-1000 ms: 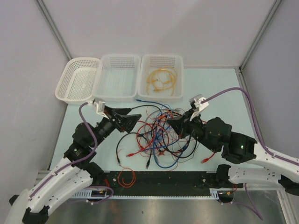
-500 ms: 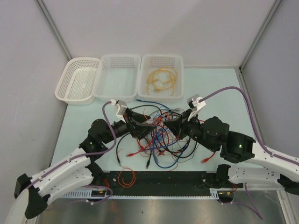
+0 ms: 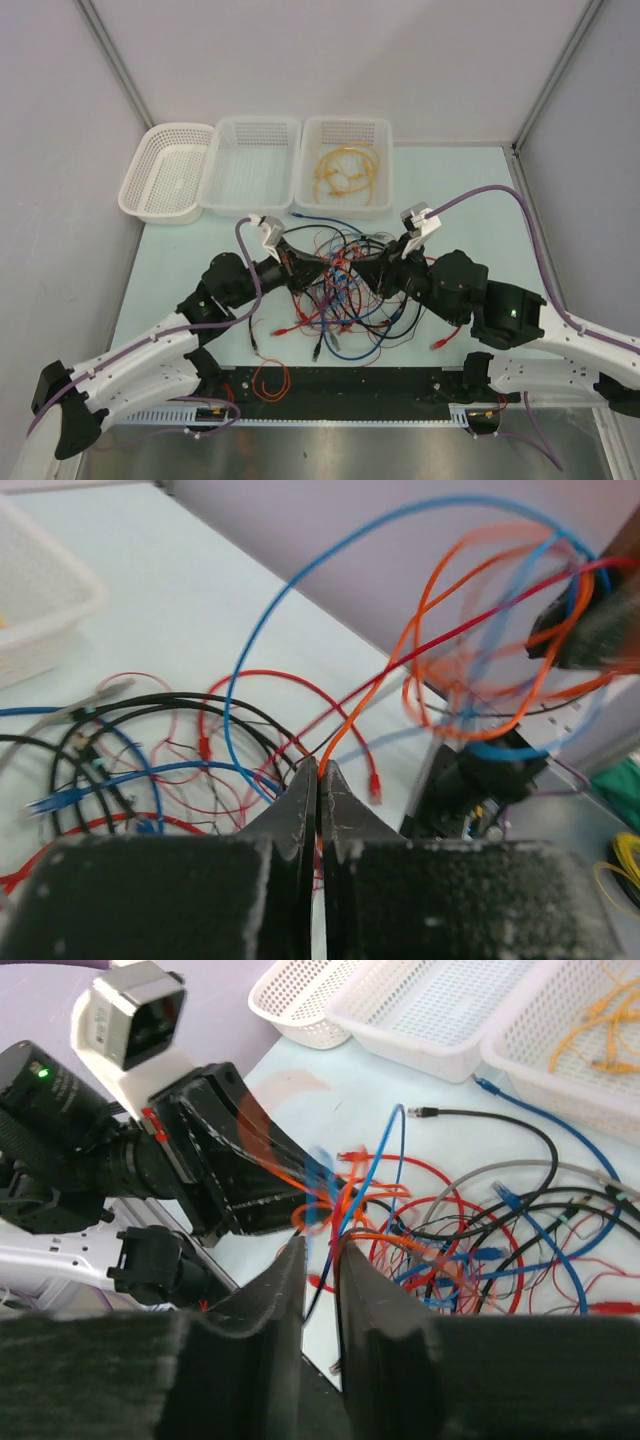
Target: Untangle the cables
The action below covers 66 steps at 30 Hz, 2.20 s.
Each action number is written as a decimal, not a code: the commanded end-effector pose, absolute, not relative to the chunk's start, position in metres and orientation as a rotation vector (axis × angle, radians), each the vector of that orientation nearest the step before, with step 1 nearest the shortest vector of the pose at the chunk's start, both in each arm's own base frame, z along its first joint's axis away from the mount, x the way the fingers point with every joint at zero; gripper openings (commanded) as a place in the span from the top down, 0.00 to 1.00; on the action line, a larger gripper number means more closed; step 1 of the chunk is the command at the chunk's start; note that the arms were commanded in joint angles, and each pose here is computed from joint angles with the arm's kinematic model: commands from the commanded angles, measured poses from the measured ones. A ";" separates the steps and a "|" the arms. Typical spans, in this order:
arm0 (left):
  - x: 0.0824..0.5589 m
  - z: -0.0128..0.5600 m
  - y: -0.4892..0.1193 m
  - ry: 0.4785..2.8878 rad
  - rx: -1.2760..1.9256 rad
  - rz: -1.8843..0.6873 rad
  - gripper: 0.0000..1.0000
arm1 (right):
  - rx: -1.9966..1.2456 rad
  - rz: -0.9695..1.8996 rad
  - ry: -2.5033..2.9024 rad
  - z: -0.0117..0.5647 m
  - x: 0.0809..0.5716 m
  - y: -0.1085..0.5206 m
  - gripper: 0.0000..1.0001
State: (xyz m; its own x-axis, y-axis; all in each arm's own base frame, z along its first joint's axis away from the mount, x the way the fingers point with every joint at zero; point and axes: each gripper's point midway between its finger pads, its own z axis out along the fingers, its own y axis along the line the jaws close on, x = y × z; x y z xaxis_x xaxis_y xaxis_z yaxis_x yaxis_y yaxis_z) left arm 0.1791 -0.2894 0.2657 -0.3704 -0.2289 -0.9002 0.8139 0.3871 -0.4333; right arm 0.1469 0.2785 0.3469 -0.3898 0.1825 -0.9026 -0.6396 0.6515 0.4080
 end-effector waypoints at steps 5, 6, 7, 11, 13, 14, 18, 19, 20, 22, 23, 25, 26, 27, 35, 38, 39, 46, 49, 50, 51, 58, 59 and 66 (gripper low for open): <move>0.208 0.319 -0.236 1.561 0.237 -0.980 1.00 | -0.214 0.839 1.755 0.362 0.159 0.245 0.45; 0.209 0.326 -0.232 1.552 0.242 -0.954 1.00 | -0.199 0.829 1.761 0.360 0.160 0.242 0.44; 0.207 0.345 -0.226 1.523 0.231 -0.944 1.00 | -0.196 0.815 1.767 0.358 0.161 0.240 0.43; 0.204 0.381 -0.204 1.499 0.212 -0.868 1.00 | -0.208 0.776 1.786 0.348 0.163 0.239 0.43; 0.199 0.409 -0.197 1.463 0.206 -0.870 1.00 | -0.219 0.782 1.788 0.346 0.163 0.243 0.43; 0.199 0.417 -0.196 1.453 0.209 -0.870 1.00 | -0.229 0.792 1.784 0.344 0.162 0.247 0.44; 0.196 0.469 -0.193 1.383 0.200 -0.884 1.00 | -0.266 0.807 1.769 0.342 0.163 0.260 0.44; 0.197 0.476 -0.194 1.375 0.200 -0.884 1.00 | -0.282 0.804 1.761 0.342 0.164 0.266 0.44; 0.197 0.483 -0.194 1.367 0.206 -0.882 1.00 | -0.287 0.806 1.757 0.342 0.165 0.270 0.44; 0.197 0.503 -0.197 1.350 0.212 -0.890 1.00 | -0.313 0.816 1.738 0.344 0.165 0.277 0.44; 0.198 0.509 -0.198 1.347 0.216 -0.893 1.00 | -0.307 0.838 1.717 0.350 0.166 0.282 0.44; 0.196 0.520 -0.204 1.338 0.238 -0.919 1.00 | -0.311 0.886 1.668 0.363 0.165 0.289 0.43; 0.194 0.523 -0.205 1.337 0.242 -0.930 1.00 | -0.316 0.894 1.657 0.365 0.166 0.292 0.43; 0.192 0.526 -0.208 1.334 0.252 -0.947 1.00 | -0.319 0.903 1.643 0.369 0.166 0.294 0.43; 0.186 0.536 -0.212 1.325 0.264 -0.995 1.00 | -0.409 0.944 1.654 0.352 0.181 0.331 0.43; 0.183 0.540 -0.215 1.320 0.281 -1.015 1.00 | -0.420 0.934 1.688 0.333 0.193 0.344 0.42; 0.183 0.539 -0.215 1.325 0.284 -1.017 1.00 | -0.431 0.927 1.711 0.323 0.199 0.349 0.42; 0.182 0.539 -0.212 1.336 0.281 -1.004 1.00 | -0.436 1.032 1.694 0.327 0.199 0.366 0.41; 0.182 0.543 -0.212 1.323 0.279 -1.007 1.00 | -0.449 1.022 1.730 0.314 0.194 0.369 0.41; 0.181 0.547 -0.210 1.314 0.276 -1.008 1.00 | -0.449 1.012 1.740 0.310 0.195 0.369 0.41; 0.178 0.553 -0.208 1.299 0.275 -1.011 1.00 | -0.445 0.987 1.759 0.300 0.196 0.368 0.41; 0.174 0.577 -0.203 1.256 0.285 -1.007 1.00 | -0.464 0.893 1.803 0.258 0.202 0.363 0.42; 0.173 0.579 -0.203 1.252 0.285 -1.007 1.00 | -0.487 0.889 1.799 0.253 0.198 0.364 0.42; 0.172 0.583 -0.204 1.248 0.284 -1.020 1.00 | -0.479 0.829 1.763 0.235 0.204 0.363 0.38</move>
